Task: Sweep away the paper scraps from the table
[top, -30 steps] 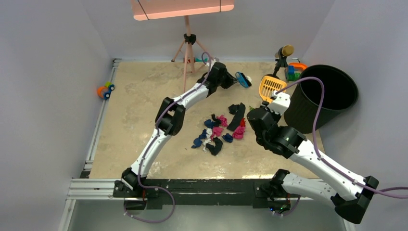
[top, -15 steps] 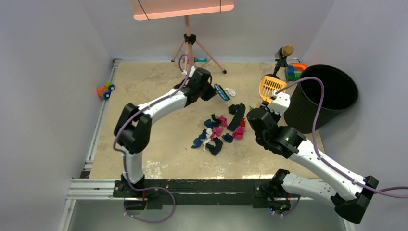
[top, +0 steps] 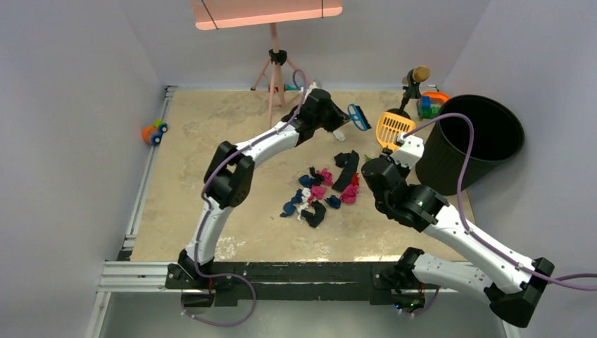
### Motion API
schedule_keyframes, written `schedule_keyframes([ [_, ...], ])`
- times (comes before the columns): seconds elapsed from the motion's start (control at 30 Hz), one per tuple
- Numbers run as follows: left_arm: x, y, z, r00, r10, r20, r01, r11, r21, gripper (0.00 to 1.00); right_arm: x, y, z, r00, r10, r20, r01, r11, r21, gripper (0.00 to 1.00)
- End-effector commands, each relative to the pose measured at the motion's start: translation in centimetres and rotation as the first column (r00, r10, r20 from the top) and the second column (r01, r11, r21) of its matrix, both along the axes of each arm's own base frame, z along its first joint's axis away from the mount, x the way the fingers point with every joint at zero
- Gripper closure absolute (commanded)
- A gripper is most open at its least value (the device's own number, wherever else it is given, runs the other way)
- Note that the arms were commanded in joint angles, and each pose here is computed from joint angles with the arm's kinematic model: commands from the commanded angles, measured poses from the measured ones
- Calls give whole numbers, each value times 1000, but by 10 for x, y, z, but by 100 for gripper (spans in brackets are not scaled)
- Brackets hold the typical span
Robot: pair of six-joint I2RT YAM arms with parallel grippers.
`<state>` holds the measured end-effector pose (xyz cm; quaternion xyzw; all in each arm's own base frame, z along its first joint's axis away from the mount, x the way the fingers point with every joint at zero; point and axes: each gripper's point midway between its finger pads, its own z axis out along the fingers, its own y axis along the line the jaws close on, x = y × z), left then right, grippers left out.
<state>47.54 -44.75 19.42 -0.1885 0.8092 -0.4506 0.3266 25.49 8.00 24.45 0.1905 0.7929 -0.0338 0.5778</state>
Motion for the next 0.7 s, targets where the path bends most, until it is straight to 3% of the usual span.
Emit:
schedule_keyframes([
  [0.0,23,2,-41,996,38,-84,-35,999,42,100,-1,0,15,999,-13,45,9,997,82,100],
  [0.2,-1,55,-99,948,209,-241,-133,946,297,100,-6,-3,9,999,-13,37,9,995,98,100],
  [0.33,-42,93,-72,941,270,-206,-176,905,387,100,-5,-2,9,999,-8,36,4,995,95,100],
  [0.57,-95,99,-7,976,202,-79,-172,943,285,100,1,3,12,999,-7,41,4,997,77,100],
  [0.67,-88,60,29,996,53,66,-59,994,96,100,3,6,11,999,0,38,-3,997,81,100],
])
